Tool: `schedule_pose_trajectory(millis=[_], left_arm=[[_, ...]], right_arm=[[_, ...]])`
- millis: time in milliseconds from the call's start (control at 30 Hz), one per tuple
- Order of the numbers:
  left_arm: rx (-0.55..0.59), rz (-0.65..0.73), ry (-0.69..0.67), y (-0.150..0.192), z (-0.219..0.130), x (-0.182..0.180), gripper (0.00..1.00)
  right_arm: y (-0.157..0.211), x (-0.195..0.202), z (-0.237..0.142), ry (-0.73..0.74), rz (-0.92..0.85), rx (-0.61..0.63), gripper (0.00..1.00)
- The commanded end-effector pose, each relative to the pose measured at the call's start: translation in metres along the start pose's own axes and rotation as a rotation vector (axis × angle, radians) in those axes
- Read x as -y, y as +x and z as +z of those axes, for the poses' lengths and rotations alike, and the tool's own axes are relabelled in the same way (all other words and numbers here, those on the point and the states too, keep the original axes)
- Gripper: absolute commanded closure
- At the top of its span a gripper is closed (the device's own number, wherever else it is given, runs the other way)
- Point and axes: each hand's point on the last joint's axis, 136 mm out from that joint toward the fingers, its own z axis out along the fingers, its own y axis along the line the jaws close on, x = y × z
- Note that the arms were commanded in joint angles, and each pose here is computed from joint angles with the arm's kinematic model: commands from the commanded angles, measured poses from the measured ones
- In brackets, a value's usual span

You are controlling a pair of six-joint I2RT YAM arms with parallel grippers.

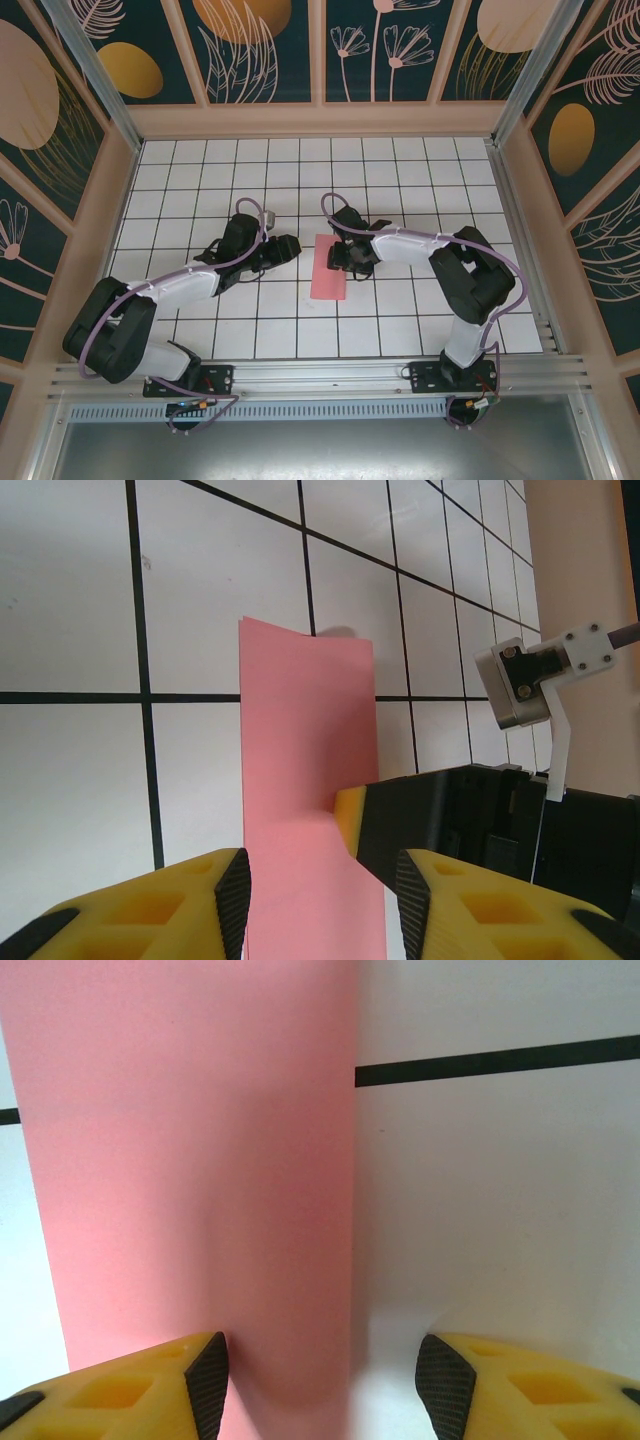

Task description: Fold a paper plane with a square sheet of paper (pick it up from the middle)

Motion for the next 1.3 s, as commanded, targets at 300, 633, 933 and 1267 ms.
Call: schedule_pose_trajectory(millis=[300, 633, 933, 1267], left_arm=[[-0.010, 0.024, 0.026, 0.0002, 0.0030, 0.0067, 0.55], [-0.016, 0.030, 0.029, 0.0016, 0.0038, 0.0066, 0.55], [-0.016, 0.031, 0.029, 0.0015, 0.0037, 0.0070, 0.56], [-0.024, 0.029, 0.039, 0.0015, 0.0048, 0.0094, 0.57]], right_arm=[[0.0122, 0.0179, 0.0292, 0.053, 0.073, -0.034, 0.41], [0.0134, 0.0157, 0.0313, 0.069, 0.008, -0.040, 0.41], [0.0132, 0.0154, 0.0332, 0.072, -0.021, -0.044, 0.41], [0.0151, 0.0185, 0.0358, 0.086, -0.007, -0.051, 0.41]])
